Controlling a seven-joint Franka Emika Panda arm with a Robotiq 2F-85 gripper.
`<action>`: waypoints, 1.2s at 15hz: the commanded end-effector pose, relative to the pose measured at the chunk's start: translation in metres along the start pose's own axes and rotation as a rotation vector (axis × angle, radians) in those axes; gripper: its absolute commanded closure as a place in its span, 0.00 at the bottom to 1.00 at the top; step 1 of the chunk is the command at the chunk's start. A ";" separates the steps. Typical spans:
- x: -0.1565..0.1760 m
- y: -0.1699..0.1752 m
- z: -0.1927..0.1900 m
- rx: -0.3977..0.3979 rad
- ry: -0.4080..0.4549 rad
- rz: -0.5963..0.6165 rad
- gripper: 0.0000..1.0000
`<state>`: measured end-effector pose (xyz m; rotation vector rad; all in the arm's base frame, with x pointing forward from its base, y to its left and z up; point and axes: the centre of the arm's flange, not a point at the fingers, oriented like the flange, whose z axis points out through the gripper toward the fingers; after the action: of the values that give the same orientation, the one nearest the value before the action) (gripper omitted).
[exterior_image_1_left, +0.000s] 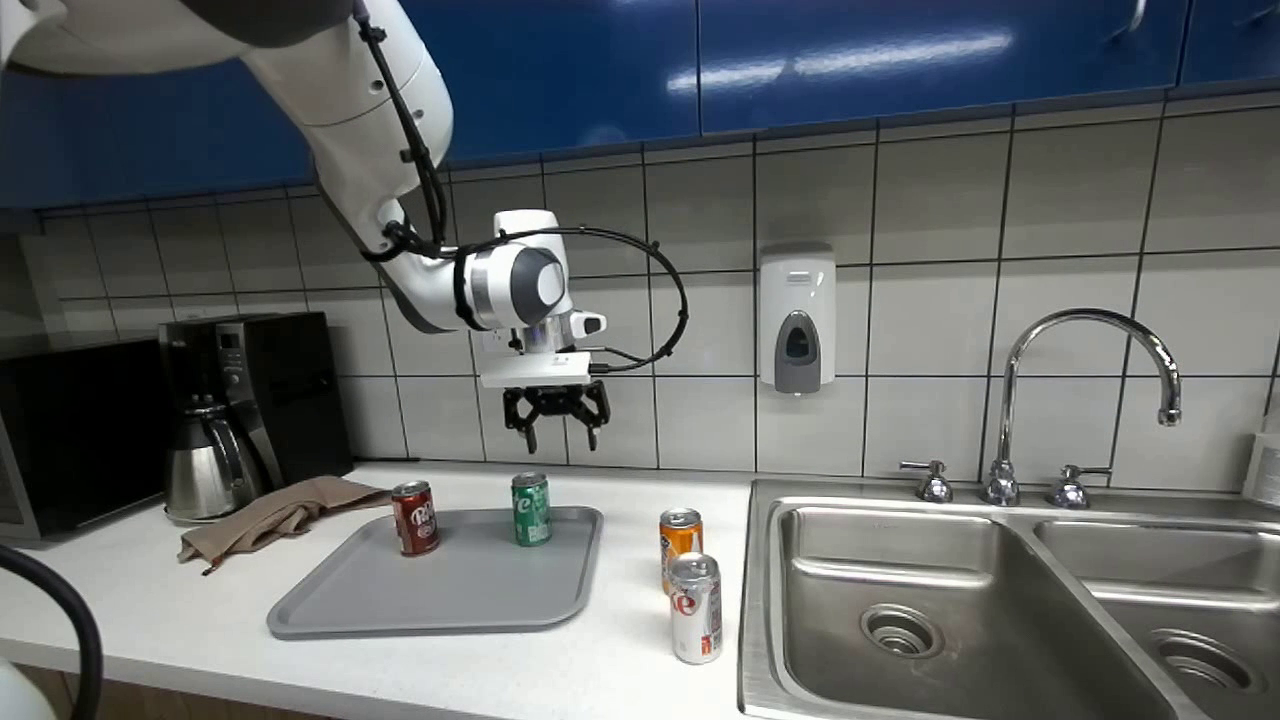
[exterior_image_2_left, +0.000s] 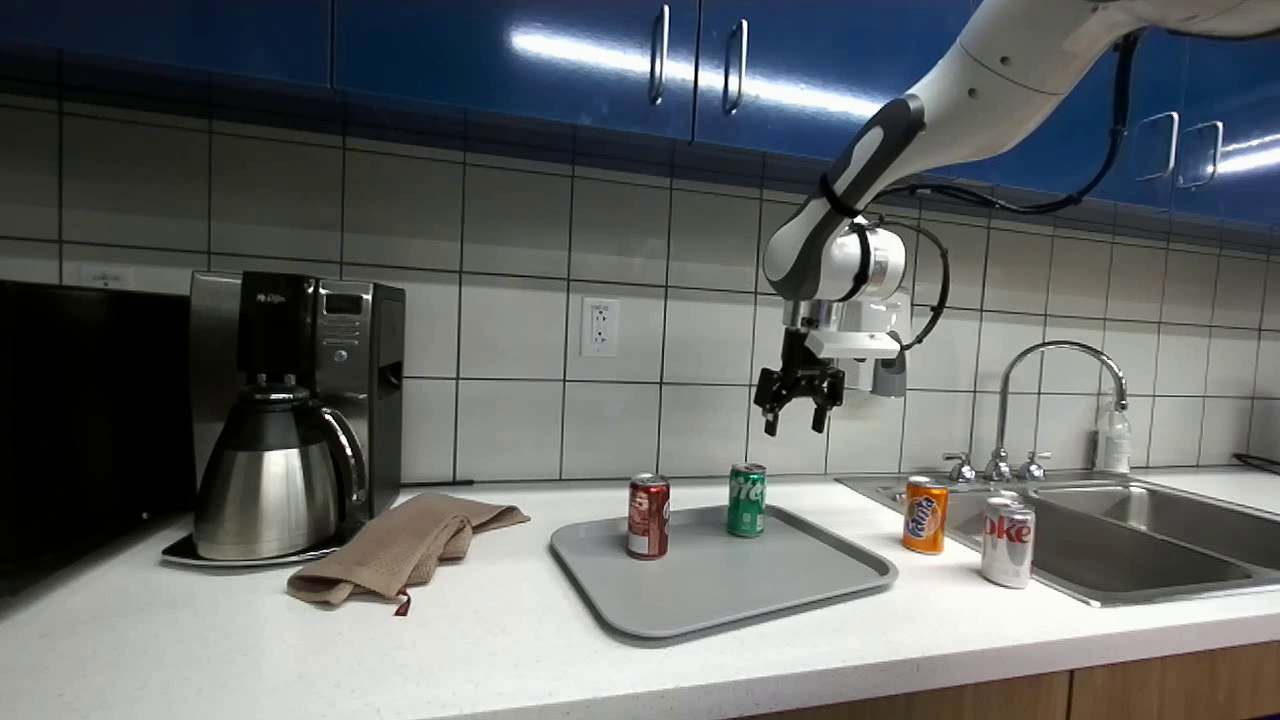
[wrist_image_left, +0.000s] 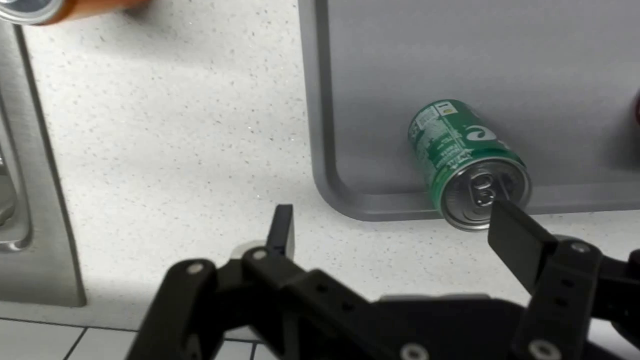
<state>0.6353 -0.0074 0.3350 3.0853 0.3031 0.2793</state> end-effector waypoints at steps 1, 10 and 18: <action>-0.002 -0.033 -0.018 0.022 0.026 -0.059 0.00; 0.001 -0.134 -0.016 0.075 0.012 -0.196 0.00; -0.001 -0.204 -0.013 0.148 -0.034 -0.304 0.00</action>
<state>0.5996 0.1807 0.3344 3.0981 0.7547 0.2534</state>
